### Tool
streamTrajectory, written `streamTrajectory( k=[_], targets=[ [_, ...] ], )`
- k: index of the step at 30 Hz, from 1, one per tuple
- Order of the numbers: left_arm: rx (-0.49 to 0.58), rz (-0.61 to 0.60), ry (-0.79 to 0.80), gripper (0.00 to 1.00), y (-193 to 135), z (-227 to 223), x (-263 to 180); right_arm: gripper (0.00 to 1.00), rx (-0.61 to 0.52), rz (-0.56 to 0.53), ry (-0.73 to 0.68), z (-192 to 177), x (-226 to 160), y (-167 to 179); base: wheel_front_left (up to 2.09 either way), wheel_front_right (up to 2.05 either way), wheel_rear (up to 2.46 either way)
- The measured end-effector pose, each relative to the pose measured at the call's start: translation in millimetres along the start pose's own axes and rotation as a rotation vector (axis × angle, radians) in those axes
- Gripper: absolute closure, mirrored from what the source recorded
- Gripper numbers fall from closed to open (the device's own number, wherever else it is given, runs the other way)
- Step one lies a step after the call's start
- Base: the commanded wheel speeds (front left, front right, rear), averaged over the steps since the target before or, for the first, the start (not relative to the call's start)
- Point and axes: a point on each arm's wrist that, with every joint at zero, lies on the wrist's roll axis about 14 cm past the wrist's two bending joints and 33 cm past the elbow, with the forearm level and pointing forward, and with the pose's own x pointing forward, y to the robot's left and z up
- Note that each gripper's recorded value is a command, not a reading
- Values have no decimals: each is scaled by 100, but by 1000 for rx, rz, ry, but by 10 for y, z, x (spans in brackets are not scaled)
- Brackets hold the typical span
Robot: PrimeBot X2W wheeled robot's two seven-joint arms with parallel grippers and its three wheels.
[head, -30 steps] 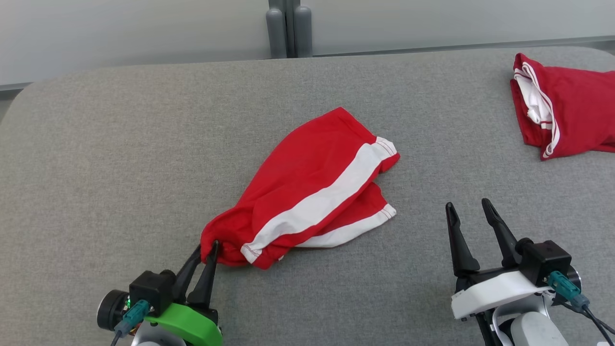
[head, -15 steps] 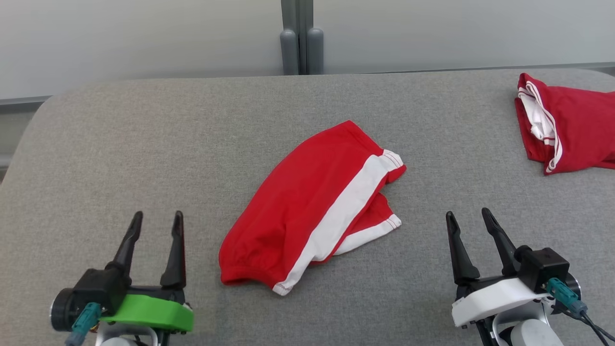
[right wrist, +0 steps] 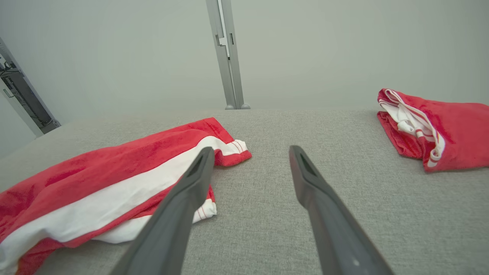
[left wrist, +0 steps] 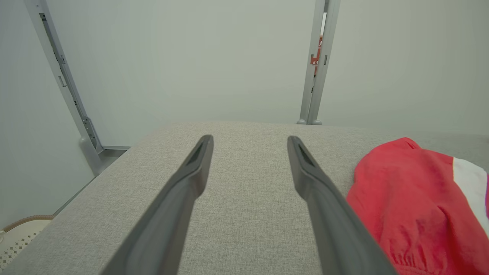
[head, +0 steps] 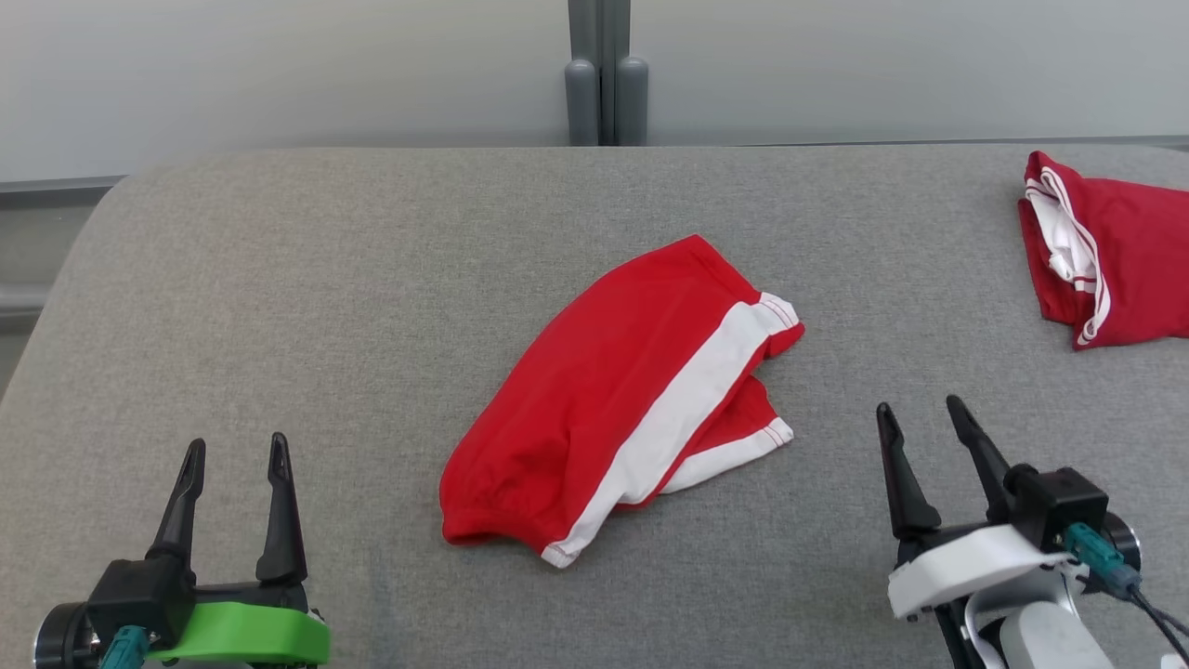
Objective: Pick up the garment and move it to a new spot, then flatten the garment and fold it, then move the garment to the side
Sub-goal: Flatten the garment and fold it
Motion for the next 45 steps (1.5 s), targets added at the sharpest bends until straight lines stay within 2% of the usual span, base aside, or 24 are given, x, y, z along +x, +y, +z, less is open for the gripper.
streamTrajectory(
  k=[9, 15, 20, 25, 34, 35, 36, 37, 40, 45],
  targets=[
    [-14, -5, 12, 0, -54, -45, 38, 0, -122, 129, -9, 173, 634, 156, 0, 0, 0],
    [-26, 28, 28, 0, 41, -94, 45, 0, -193, 183, 82, 51, 1096, 229, 0, 0, 0],
    [-26, 54, 40, 0, 117, -124, 31, 0, -221, 203, 182, -197, 1346, 253, 0, 0, 0],
    [-26, 89, 57, 0, 220, -166, -6, 0, -239, 205, 306, -562, 1435, 199, 0, 0, 0],
    [-37, 118, 88, 0, 293, -255, -51, 0, -241, 199, 469, -1068, 1356, 111, 0, 0, 0],
    [-36, 116, 88, 0, 289, -258, -40, 31, -230, 195, 476, -1085, 1363, 114, 0, 0, 0],
    [-35, 116, 86, 0, 289, -251, -28, 81, -221, 195, 476, -1091, 1369, 130, 0, 0, 0],
    [-36, 114, 83, 0, 286, -245, -18, 100, -212, 199, 469, -1089, 1373, 162, 0, 0, 0],
    [-38, 112, 83, 0, 278, -246, -15, 100, -195, 207, 445, -1062, 1353, 221, 0, 0, 0],
    [-50, 98, 91, 0, 222, -279, -54, 100, -159, 182, 345, -808, 1348, 169, 0, 0, 0]
  ],
)
